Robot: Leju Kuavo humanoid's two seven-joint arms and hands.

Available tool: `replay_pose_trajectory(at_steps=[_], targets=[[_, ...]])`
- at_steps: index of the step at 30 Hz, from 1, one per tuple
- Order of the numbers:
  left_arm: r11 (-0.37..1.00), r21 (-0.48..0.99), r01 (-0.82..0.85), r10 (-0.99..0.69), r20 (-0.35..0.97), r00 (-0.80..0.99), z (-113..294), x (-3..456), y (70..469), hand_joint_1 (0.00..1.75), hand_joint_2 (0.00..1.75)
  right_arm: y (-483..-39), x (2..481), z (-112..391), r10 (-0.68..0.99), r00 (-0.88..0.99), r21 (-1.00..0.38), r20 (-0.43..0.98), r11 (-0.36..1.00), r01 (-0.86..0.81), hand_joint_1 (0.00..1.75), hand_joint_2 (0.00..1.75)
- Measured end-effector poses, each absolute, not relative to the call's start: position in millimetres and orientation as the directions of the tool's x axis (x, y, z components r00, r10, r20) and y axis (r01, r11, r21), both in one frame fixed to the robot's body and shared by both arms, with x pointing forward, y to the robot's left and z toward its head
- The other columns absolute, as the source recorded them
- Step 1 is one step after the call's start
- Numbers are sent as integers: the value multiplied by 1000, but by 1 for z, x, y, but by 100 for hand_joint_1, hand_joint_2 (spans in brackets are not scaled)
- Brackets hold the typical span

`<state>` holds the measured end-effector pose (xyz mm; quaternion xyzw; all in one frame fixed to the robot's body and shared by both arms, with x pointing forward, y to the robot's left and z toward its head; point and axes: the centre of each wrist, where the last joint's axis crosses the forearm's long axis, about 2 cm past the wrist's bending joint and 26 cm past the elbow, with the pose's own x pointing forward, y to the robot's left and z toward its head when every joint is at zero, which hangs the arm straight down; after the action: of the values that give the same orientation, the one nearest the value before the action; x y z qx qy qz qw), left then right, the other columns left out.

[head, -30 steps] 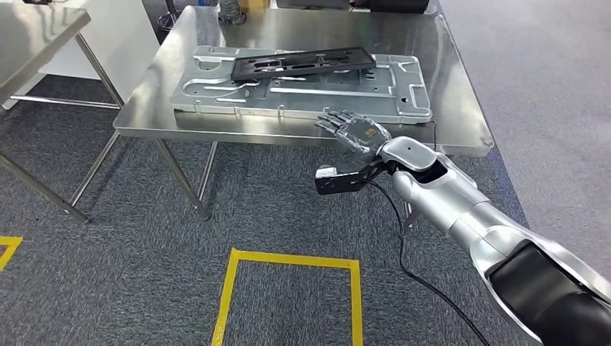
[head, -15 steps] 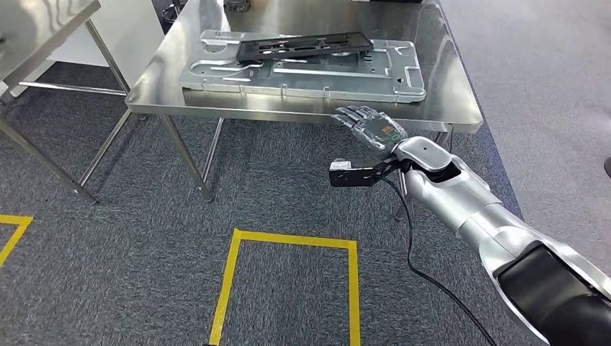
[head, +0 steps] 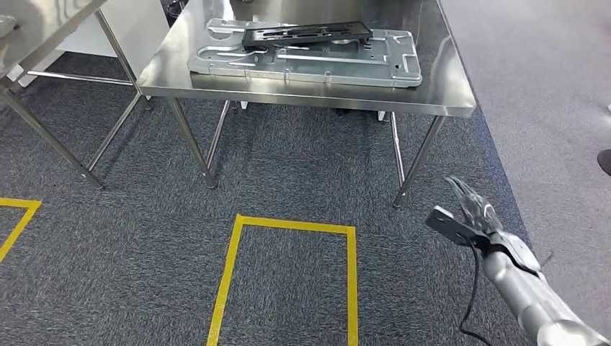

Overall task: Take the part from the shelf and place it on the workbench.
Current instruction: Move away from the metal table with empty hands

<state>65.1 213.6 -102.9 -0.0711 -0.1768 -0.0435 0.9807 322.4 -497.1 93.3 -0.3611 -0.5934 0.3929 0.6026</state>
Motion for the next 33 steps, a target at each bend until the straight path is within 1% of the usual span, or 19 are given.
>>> replay_pose_trajectory(at_steps=[3, 6, 9, 12, 15, 19, 22, 27, 30, 33], targets=[[987, -120, 107, -59, 350, 935, -103, 64, 215, 0, 0, -512, 288, 62, 847, 145, -850, 512, 524, -59, 0, 0], [987, -119, 105, -58, 350, 935, -103, 65, 216, 0, 0, -516, 259, 36, 800, 250, -816, 546, 575, -60, 0, 0], [988, -117, 105, -58, 351, 935, -103, 66, 216, 0, 0, -517, 244, 23, 753, 333, -784, 567, 618, -62, 0, 0], [988, -112, 103, -56, 355, 933, -103, 69, 218, 0, 0, -511, 228, 6, 664, 463, -726, 586, 685, -63, 0, 0], [989, -112, 95, -50, 350, 936, -103, 68, 219, 0, 0, -492, 202, -21, 555, 598, -651, 578, 756, -72, 0, 0], [991, -108, 82, -41, 342, 939, -104, 65, 220, 0, 0, -461, 169, -50, 421, 729, -537, 540, 839, -86, 0, 0], [992, -101, 81, -42, 340, 939, -104, 65, 220, 0, 0, -428, 150, -69, 312, 812, -427, 493, 900, -87, 0, 0], [992, -93, 89, -53, 338, 940, -104, 66, 221, 0, 0, -383, 128, -86, 222, 867, -302, 445, 949, -88, 0, 0], [993, -75, 95, -66, 329, 942, -104, 66, 222, 0, 0, -360, 118, -93, 130, 892, -207, 433, 977, -42, 0, 0], [994, -44, 100, -82, 305, 949, -104, 64, 223, 0, 131, -331, 106, -99, 38, 920, -139, 391, 990, 18, 0, 131]])
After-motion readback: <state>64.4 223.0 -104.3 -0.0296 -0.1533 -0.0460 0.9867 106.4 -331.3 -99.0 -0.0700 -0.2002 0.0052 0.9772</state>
